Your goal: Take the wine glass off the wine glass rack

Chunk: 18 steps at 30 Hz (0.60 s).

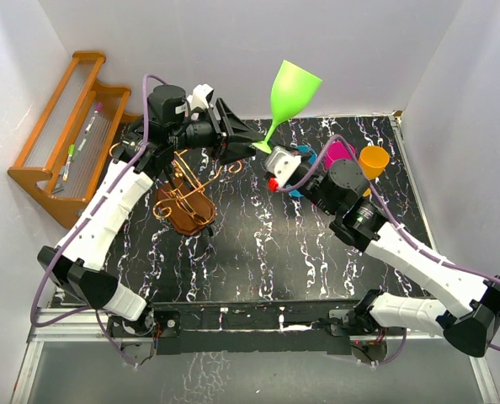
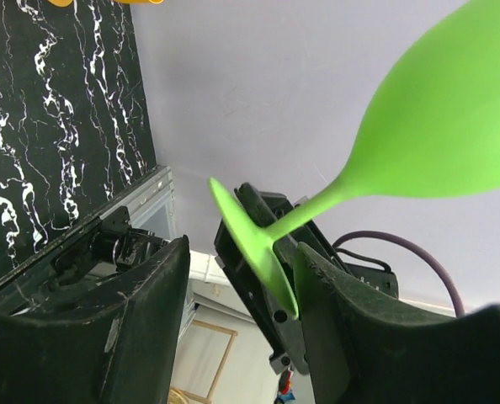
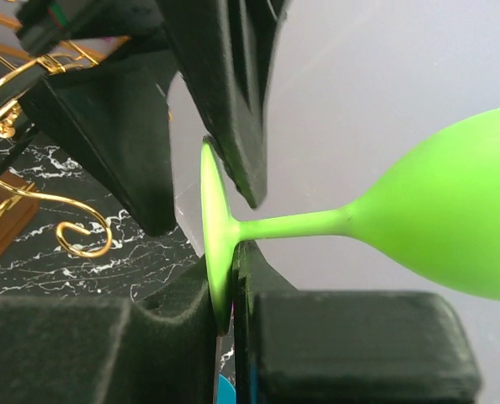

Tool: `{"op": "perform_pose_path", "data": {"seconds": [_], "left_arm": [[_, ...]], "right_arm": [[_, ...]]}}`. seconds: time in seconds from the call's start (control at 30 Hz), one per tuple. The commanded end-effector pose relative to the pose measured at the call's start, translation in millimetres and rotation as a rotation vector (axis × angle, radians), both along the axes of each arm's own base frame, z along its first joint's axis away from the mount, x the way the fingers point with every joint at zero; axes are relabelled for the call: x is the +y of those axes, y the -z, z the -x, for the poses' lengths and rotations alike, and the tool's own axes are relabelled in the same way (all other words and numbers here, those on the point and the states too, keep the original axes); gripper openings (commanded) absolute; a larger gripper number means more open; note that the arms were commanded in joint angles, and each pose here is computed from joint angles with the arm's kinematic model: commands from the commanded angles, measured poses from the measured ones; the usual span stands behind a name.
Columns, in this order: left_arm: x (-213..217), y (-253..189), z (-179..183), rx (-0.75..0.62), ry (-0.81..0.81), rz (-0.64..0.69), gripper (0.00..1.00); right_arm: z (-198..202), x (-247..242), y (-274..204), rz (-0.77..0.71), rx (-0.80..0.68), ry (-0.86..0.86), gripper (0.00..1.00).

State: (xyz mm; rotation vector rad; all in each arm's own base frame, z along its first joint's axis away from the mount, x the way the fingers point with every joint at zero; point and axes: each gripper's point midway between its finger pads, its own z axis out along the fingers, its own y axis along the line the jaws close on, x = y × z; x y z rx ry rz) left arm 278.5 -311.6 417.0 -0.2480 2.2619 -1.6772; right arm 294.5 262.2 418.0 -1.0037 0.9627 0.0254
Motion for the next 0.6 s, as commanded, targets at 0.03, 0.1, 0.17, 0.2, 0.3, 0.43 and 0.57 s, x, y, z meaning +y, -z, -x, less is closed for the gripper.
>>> {"op": "perform_pose_path", "data": {"seconds": [0.03,0.1,0.17,0.2,0.3,0.43,0.57], "left_arm": [[3,-24,18,-0.051,0.032,0.059,0.46],[2,-25,18,-0.054,0.046,0.069,0.2],[1,-25,19,-0.054,0.056,0.072,0.0],[1,-25,19,-0.057,0.055,0.072,0.0],[2,-27,20,-0.076,0.051,0.068,0.0],[16,-32,13,-0.167,-0.044,0.007,0.0],[53,-41,0,-0.299,-0.26,-0.137,0.0]], "right_arm": [[9,5,-28,-0.047,-0.108,0.01,0.08],[10,6,-27,-0.045,-0.104,0.012,0.08],[9,6,-25,-0.044,-0.1,0.024,0.08],[8,4,-24,-0.046,-0.096,0.034,0.08],[4,-1,-17,-0.051,-0.072,0.071,0.13],[3,-13,-1,-0.076,0.013,0.12,0.43],[10,-28,34,-0.096,0.157,0.152,0.49]]}}
